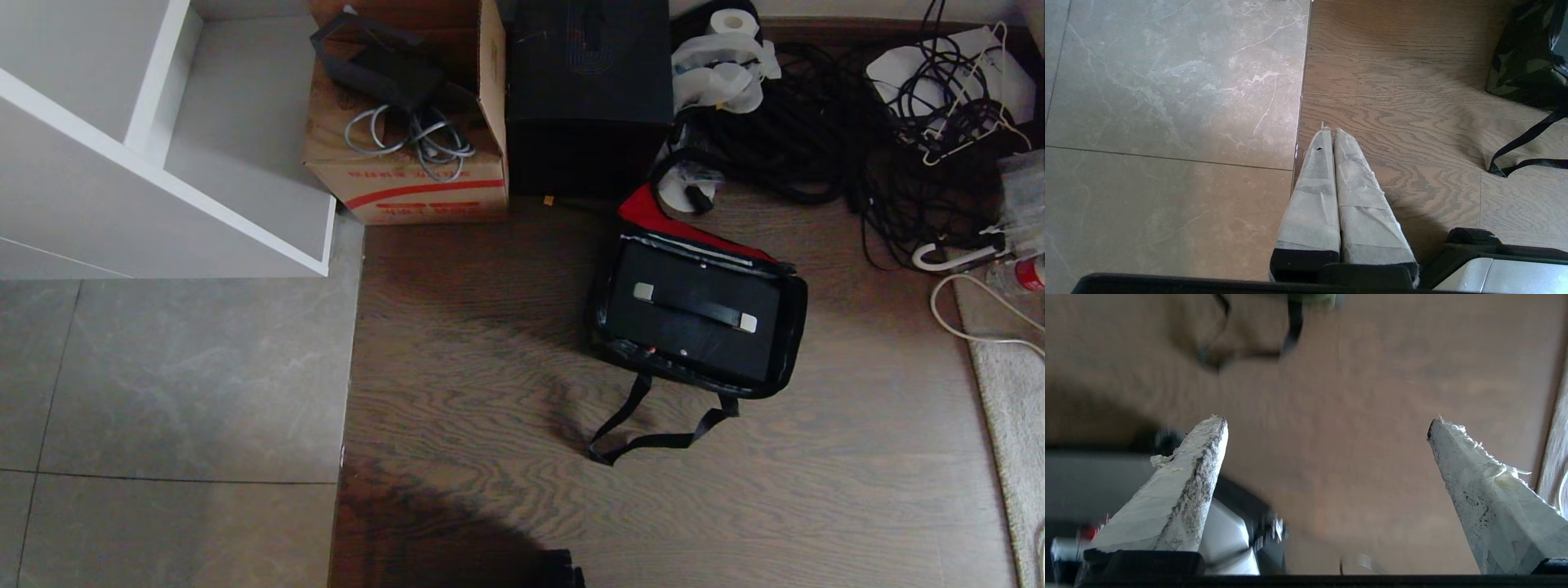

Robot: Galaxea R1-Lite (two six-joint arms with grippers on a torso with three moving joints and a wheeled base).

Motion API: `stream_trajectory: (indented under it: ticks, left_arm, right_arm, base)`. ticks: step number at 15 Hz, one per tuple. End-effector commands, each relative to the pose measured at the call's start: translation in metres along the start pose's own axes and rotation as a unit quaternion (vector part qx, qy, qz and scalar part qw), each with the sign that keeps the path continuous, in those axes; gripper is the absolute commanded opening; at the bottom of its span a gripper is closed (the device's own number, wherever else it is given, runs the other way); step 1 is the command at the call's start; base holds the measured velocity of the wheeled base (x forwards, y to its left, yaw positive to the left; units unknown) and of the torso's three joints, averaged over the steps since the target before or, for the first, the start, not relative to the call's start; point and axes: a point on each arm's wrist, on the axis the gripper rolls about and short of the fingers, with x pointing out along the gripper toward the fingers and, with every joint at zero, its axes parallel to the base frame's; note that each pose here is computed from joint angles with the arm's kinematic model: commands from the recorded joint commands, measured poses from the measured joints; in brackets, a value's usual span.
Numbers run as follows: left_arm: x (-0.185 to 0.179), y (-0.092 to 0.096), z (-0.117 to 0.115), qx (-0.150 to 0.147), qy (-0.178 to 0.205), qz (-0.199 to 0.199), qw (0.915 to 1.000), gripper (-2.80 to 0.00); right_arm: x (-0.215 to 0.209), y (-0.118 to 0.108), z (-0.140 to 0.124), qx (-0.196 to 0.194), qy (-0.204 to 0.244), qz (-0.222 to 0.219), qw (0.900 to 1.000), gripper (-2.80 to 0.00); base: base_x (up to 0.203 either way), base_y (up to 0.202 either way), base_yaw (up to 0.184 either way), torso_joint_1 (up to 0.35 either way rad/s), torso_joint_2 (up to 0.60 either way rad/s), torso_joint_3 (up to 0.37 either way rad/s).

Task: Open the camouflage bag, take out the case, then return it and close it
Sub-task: Grip the handle

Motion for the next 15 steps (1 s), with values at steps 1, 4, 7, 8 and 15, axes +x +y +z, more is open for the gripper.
stream_trajectory:
  ticks: [1,4,7,8,15]
  left_arm:
    - [0.0007,0.0001,-0.0027,0.000,0.004,0.000,1.0000,-2.80]
    - [0.0006,0.0001,-0.0025,0.000,0.004,0.001,1.0000,-2.80]
    - [0.0006,0.0001,-0.0026,0.000,0.004,0.001,1.0000,-2.80]
    - [0.0007,0.0001,-0.0027,0.000,0.005,0.000,1.0000,-2.80]
    - [0.0006,0.0001,-0.0025,0.001,0.004,0.001,1.0000,-2.80]
  right_arm:
    - [-0.0089,0.0006,-0.0097,0.002,-0.068,-0.005,0.998,0.00]
    - [-0.0073,0.0004,-0.0095,0.014,-0.093,-0.008,0.996,0.00]
    - [-0.0073,0.0004,-0.0095,0.014,-0.093,-0.008,0.995,0.00]
    - [-0.0073,0.0004,-0.0095,0.014,-0.093,-0.008,0.995,0.00]
    - [-0.0073,0.0004,-0.0095,0.014,-0.093,-0.008,0.995,0.00]
  base:
    - [0.000,0.000,0.000,0.000,0.00,0.000]
    - [0.000,0.000,0.000,0.000,0.00,0.000]
    - [0.000,0.000,0.000,0.000,0.00,0.000]
    - [0.000,0.000,0.000,0.000,0.00,0.000]
    - [0.000,0.000,0.000,0.000,0.00,0.000]
